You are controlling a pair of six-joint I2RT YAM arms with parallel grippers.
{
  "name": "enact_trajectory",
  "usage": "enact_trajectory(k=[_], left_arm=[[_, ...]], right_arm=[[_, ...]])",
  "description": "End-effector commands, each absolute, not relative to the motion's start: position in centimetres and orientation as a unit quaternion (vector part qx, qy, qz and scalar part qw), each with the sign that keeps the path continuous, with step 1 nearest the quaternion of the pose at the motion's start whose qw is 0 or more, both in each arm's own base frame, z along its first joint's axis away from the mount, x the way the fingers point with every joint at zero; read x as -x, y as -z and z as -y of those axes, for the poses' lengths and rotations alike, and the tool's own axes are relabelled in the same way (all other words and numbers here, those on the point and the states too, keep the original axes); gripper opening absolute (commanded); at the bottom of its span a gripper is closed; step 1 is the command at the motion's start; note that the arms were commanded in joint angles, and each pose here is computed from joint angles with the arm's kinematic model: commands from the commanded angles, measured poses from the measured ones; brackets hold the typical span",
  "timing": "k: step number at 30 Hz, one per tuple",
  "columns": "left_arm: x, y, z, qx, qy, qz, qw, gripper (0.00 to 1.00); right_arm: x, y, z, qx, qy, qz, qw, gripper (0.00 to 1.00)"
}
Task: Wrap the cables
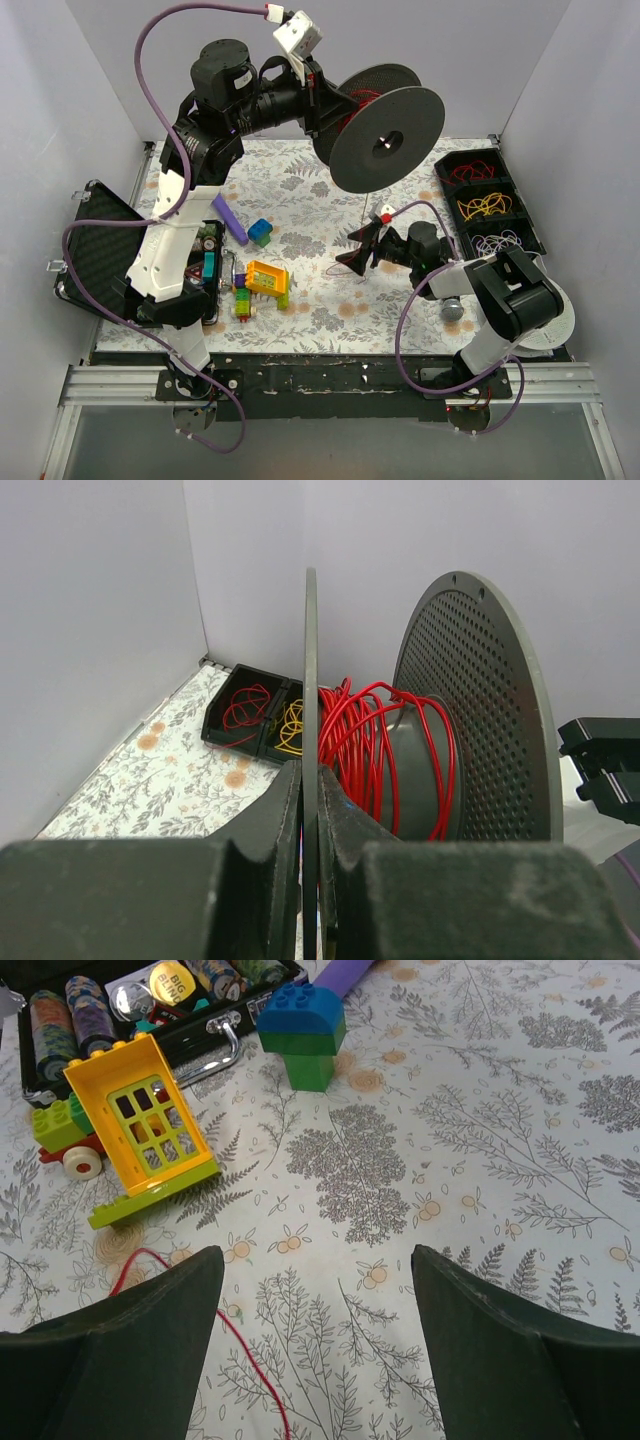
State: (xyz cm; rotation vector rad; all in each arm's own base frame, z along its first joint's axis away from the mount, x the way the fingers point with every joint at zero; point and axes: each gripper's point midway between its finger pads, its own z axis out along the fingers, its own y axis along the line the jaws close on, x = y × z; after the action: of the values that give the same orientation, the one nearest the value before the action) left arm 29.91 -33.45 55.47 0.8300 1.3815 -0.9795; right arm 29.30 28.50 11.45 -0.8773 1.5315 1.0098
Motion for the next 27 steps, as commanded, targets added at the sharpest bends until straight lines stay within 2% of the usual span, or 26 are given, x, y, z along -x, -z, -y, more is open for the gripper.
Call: enact_trajectory(k=[1, 6, 14, 27], left_arm=[[-27.9, -60.1, 32.2, -0.351, 0.430, -0.537, 0.635, 0.00], [-27.6, -60.3, 32.1, -0.353, 0.431, -0.534, 0.636, 0.00], [-27.2, -61.0, 32.0, -0.355, 0.434, -0.524, 0.641, 0.00], [-26.7, -61.7, 32.1, -0.360, 0.445, -0.511, 0.641, 0.00]], right_arm=[[-29.8, -14.4, -28.9, 0.356, -0.425, -0.603, 0.574, 0.83], [-30.2, -14.7, -29.0, 0.349, -0.425, -0.600, 0.581, 0.83], [-27.8, -12.7, -29.4, 0.391, -0.445, -0.596, 0.541, 0.80], [-29.8, -6.6, -28.0, 0.378, -0.364, -0.713, 0.464, 0.82]])
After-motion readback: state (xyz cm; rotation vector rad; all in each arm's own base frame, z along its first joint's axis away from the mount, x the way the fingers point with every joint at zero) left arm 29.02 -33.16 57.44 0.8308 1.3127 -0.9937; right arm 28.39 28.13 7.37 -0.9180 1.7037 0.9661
